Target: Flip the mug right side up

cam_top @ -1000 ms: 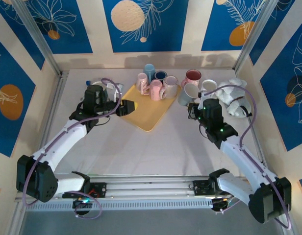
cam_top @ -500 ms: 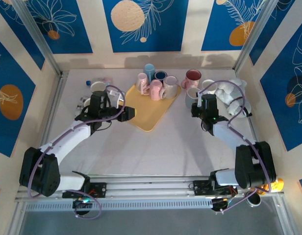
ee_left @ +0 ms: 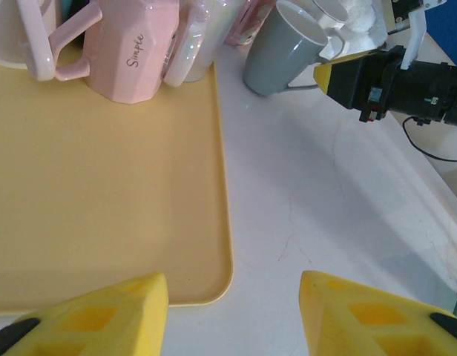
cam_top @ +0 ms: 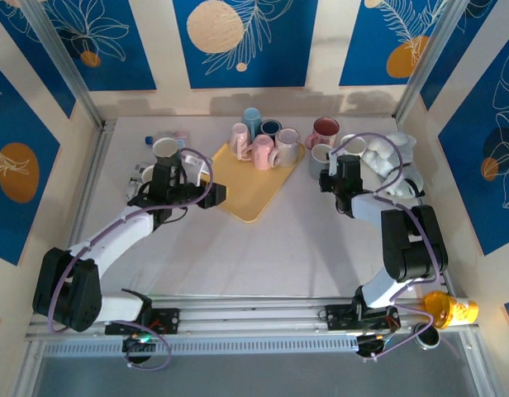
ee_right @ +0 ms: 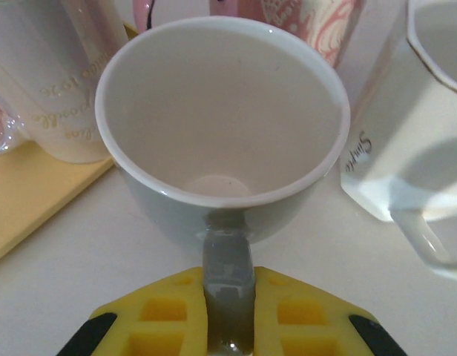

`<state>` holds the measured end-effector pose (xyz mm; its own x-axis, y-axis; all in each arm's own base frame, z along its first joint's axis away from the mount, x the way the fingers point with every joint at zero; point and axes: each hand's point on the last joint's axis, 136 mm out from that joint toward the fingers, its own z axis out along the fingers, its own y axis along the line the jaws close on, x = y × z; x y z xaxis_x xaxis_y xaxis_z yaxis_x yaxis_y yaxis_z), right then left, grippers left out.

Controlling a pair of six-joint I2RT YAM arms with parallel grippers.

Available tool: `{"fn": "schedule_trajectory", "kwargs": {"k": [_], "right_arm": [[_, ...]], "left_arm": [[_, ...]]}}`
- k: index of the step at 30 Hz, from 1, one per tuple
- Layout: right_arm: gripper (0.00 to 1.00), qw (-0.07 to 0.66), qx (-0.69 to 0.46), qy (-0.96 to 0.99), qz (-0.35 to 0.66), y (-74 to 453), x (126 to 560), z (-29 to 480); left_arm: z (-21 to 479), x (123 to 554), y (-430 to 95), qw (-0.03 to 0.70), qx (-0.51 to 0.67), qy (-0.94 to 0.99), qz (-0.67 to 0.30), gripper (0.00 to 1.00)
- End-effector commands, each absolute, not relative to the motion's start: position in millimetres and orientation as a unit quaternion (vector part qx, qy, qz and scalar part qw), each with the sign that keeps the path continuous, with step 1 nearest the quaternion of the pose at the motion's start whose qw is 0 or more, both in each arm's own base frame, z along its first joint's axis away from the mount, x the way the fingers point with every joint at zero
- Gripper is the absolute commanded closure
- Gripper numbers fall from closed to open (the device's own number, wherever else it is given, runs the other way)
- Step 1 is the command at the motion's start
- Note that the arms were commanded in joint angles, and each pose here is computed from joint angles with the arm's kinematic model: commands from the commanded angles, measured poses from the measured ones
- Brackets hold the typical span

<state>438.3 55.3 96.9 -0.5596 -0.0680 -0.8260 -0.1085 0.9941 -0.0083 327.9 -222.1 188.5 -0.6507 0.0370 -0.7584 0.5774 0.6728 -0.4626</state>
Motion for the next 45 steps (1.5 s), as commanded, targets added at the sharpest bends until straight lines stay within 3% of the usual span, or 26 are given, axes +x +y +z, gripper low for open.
{"fn": "schedule_trajectory", "kwargs": {"k": [1,5,12,16,21,27,38,45], "right_arm": [[1.00,0.531,-0.063,0.845,0.028,62.1,466.4,137.4],[0.91,0.526,-0.066,0.847,0.027,64.3,469.2,133.4],[0.60,0.516,-0.048,0.855,0.029,63.5,465.3,140.4],[0.53,0.510,-0.017,0.858,0.047,60.7,445.0,161.8],[0.49,0.450,0.014,0.884,0.127,70.7,401.7,184.0],[0.50,0.355,0.049,0.909,0.215,90.8,358.8,190.1],[0.50,0.319,0.099,0.907,0.255,92.5,345.1,189.8],[0.50,0.326,0.119,0.897,0.273,88.4,346.2,194.8]], "left_arm": [[187.1,335.0,-218.2,0.392,0.191,0.830,-0.347,0.50],[188.0,335.8,-217.5,0.396,0.193,0.829,-0.343,0.49],[182.7,338.5,-212.9,0.400,0.200,0.835,-0.320,0.45],[183.9,343.6,-214.5,0.421,0.231,0.822,-0.305,0.41],[188.8,363.9,-226.2,0.443,0.283,0.799,-0.292,0.40],[185.7,403.5,-254.1,0.403,0.234,0.830,-0.305,0.45],[173.7,433.5,-361.2,0.345,0.183,0.858,-0.334,0.47],[157.2,456.3,-379.6,0.336,0.129,0.878,-0.315,0.48]]}}
